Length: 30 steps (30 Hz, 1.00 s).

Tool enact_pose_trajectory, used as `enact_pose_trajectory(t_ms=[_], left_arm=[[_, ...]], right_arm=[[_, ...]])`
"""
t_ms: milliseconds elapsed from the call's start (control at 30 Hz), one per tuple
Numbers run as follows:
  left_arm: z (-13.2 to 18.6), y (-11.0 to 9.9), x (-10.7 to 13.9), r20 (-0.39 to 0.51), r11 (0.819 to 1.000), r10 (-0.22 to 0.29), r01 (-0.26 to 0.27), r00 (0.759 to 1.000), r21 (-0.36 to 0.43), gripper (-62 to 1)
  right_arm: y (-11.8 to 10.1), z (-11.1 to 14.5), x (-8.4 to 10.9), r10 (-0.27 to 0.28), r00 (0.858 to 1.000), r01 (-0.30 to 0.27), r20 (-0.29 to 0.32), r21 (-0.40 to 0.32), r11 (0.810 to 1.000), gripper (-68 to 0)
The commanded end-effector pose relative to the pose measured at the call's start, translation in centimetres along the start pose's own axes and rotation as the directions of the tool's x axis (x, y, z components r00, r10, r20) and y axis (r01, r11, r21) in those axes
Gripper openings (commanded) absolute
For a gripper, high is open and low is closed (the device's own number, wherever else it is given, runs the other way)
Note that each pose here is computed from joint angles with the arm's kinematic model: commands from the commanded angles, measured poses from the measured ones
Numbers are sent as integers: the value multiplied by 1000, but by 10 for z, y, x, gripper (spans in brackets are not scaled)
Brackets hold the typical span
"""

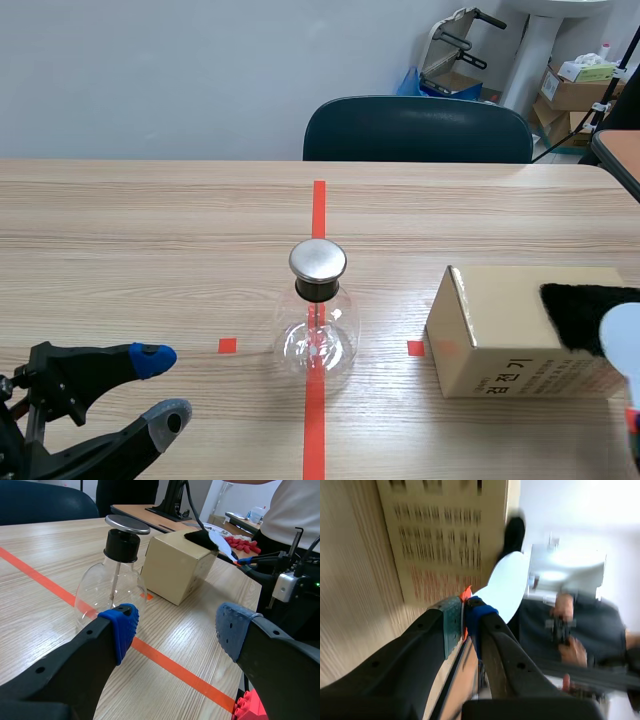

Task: Do the electroscope experiment

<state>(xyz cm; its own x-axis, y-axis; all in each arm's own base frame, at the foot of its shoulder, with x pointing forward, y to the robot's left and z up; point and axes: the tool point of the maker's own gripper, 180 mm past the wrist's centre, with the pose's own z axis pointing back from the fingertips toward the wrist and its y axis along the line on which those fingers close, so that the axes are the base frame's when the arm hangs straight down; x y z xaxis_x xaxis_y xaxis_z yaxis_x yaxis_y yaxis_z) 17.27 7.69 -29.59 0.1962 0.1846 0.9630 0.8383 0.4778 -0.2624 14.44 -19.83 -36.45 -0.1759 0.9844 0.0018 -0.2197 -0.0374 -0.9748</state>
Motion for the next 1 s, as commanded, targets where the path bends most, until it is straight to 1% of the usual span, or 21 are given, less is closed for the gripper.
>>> enact_pose_trajectory(t_ms=[0, 33, 67, 100, 133, 200, 267, 300, 333, 400, 433, 533, 600, 633, 733, 967], left_arm=[[-2, -2, 5, 26, 1000, 6, -6, 1000, -3, -247], [-2, -2, 5, 26, 1000, 6, -6, 1000, -3, -247], [-2, -2, 5, 26, 1000, 6, -6, 1000, -3, -247], [-2, -2, 5, 26, 1000, 6, -6, 1000, -3, -247], [-2, -2, 5, 26, 1000, 6, -6, 1000, -3, -247], [-2, -2, 5, 26, 1000, 6, -6, 1000, -3, -247], [-2, -2, 5, 26, 1000, 6, -6, 1000, -3, -247], [-2, -2, 5, 26, 1000, 6, -6, 1000, -3, -247], [-2, -2, 5, 26, 1000, 6, -6, 1000, -3, -247], [-2, -2, 5, 26, 1000, 6, -6, 1000, -3, -247], [-2, -2, 5, 26, 1000, 6, -6, 1000, -3, -247], [-2, -2, 5, 26, 1000, 6, -6, 1000, -3, -247], [-2, -2, 5, 26, 1000, 6, -6, 1000, -3, -247], [-2, -2, 5, 26, 1000, 6, -6, 1000, -3, -247], [-2, -2, 5, 26, 1000, 6, -6, 1000, -3, -247], [-2, -2, 5, 25, 1000, 6, -6, 1000, -3, -247]], right_arm=[[-7, 2, 6, 35, 999, -34, 41, -36, 999, -656], [-7, 3, 10, 36, 998, -34, 59, -36, 999, -656], [-7, 3, 10, 36, 997, -34, 62, -37, 999, -656], [-7, 3, 9, 35, 998, -33, 52, -37, 999, -656], [-7, 2, 4, 34, 999, -33, 28, -37, 999, -656], [-8, 3, -11, 31, 998, -33, -55, -37, 999, -656], [-8, 4, -26, 28, 990, -33, -138, -37, 999, -656], [-8, 5, -31, 27, 985, -33, -168, -37, 999, -656], [-9, 5, -34, 26, 983, -33, -184, -37, 999, -656], [-8, 5, -32, 27, 984, -34, -174, -36, 999, -655], [-8, 4, -28, 28, 988, -34, -151, -36, 999, -656], [-8, 3, -11, 32, 998, -34, -54, -36, 999, -656], [-8, 2, -2, 34, 999, -34, -8, -36, 999, -656], [-7, 2, 0, 34, 999, -34, 5, -36, 999, -655], [-7, 2, 3, 35, 999, -34, 24, -36, 999, -656], [-7, 2, 3, 34, 999, -34, 20, -36, 999, -656]])
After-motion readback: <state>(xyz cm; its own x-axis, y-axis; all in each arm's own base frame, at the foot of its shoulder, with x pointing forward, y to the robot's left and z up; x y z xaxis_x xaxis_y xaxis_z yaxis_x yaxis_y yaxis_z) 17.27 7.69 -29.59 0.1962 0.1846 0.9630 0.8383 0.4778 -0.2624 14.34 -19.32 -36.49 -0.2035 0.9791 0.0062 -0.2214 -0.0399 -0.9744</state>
